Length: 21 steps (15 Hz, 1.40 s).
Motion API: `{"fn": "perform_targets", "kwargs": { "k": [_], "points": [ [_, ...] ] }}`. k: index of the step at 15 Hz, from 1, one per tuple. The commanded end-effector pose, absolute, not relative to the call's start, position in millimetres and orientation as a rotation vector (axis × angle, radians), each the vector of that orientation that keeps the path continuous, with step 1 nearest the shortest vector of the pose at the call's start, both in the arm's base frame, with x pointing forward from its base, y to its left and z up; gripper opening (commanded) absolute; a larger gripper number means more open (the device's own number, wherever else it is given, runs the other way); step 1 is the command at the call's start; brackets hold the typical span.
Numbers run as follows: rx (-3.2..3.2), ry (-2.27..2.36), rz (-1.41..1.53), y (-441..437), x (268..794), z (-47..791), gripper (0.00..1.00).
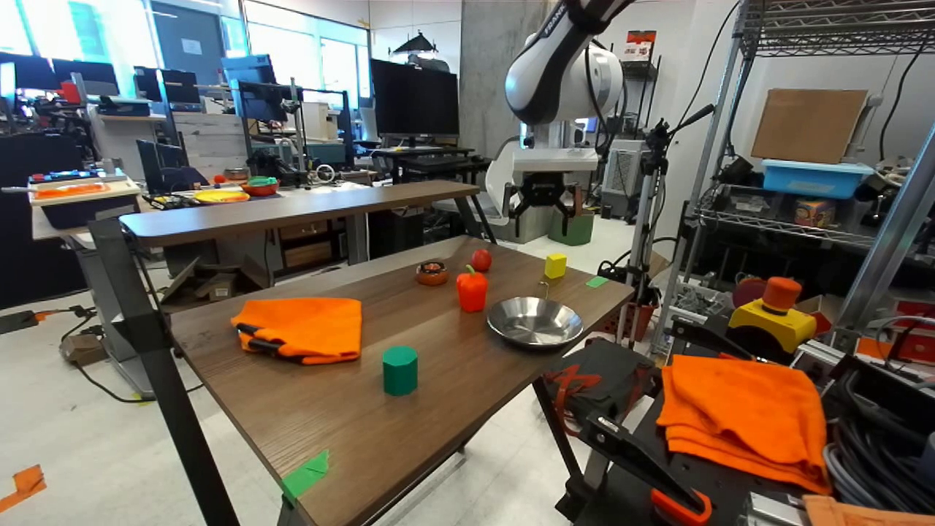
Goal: Move the yellow block backwards
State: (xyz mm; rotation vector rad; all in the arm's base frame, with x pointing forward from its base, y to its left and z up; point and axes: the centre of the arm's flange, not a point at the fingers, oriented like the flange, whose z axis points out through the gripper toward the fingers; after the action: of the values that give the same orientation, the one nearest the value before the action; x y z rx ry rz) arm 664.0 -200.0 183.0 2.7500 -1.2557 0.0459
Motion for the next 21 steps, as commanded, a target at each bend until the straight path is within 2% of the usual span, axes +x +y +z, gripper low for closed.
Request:
{"fn": "perform_targets", "kwargs": {
  "k": [1, 5, 9, 10, 11, 12, 16, 19, 20, 21],
  "points": [
    [2.693, -1.302, -0.085, -204.0, 690.1, 155.1, 1.00],
    [2.666, -1.265, -0.276, -196.3, 679.6, 136.0, 1.00],
    [2.631, -1.300, -0.316, -200.3, 688.3, 130.5, 1.00],
    [2.624, -1.318, -0.320, -202.0, 691.6, 130.6, 0.75],
    [2.617, -1.331, -0.311, -203.3, 694.4, 131.4, 0.72],
    [2.610, -1.341, -0.299, -204.6, 696.8, 132.5, 0.65],
    [2.551, -1.396, -0.278, -220.4, 706.7, 131.7, 0.33],
    [2.529, -1.442, -0.378, -226.2, 706.3, 147.0, 0.12],
    [2.547, -1.454, -0.430, -225.4, 706.1, 162.6, 0.06],
    [2.560, -1.477, -0.463, -225.2, 705.9, 176.4, 0.08]
  ]
}}
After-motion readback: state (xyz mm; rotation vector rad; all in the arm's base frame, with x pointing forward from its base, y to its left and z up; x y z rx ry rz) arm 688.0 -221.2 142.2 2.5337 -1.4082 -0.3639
